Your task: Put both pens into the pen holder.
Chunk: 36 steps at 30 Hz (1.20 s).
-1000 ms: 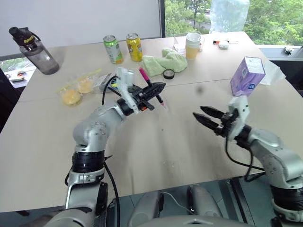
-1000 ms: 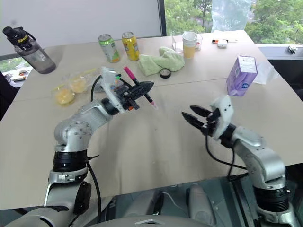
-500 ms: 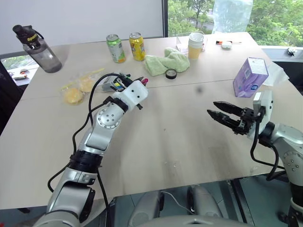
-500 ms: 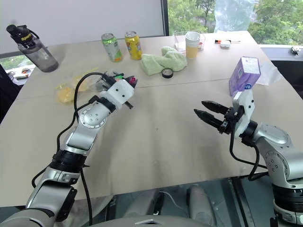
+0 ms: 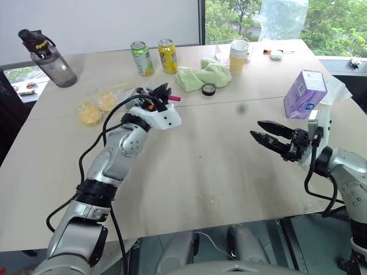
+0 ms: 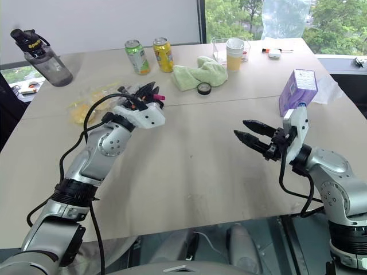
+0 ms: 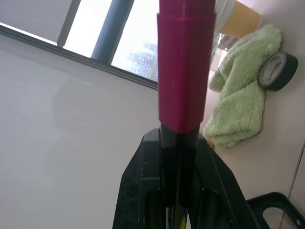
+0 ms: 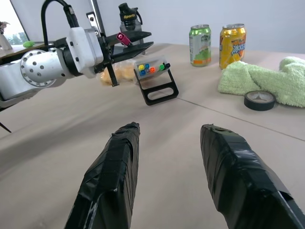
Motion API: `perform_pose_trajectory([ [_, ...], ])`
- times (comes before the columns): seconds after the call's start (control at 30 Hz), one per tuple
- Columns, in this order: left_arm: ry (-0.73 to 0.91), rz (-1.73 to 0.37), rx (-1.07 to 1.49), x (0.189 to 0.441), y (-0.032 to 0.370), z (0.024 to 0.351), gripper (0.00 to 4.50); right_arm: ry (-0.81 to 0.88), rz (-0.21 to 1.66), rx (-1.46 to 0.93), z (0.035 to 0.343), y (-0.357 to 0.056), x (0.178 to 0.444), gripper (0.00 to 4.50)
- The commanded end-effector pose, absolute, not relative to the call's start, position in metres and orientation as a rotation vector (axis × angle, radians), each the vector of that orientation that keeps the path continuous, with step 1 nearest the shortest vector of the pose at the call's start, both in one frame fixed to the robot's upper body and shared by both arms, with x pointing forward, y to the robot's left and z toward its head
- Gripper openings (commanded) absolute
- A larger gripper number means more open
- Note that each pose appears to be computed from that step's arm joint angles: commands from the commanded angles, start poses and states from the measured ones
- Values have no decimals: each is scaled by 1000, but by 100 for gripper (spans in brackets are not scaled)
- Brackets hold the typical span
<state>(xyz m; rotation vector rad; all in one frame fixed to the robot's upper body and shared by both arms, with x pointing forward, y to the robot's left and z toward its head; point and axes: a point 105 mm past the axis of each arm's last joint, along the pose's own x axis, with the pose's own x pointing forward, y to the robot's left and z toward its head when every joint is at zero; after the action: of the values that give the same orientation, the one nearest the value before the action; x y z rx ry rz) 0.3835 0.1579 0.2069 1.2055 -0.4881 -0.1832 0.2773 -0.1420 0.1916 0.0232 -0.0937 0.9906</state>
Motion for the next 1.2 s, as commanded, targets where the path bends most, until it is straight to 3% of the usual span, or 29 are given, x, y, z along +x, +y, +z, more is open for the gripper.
perform_pose_trajectory([
  [0.03,-533,-116,1178,392,164,231,1,-144,1019,17,202,-138,275,217],
  [0.83,-335,-182,1053,435,171,195,1,-162,979,-22,206,-142,279,217],
  [1.2,-442,-229,1073,436,145,212,1,-163,969,-21,204,-143,278,217],
])
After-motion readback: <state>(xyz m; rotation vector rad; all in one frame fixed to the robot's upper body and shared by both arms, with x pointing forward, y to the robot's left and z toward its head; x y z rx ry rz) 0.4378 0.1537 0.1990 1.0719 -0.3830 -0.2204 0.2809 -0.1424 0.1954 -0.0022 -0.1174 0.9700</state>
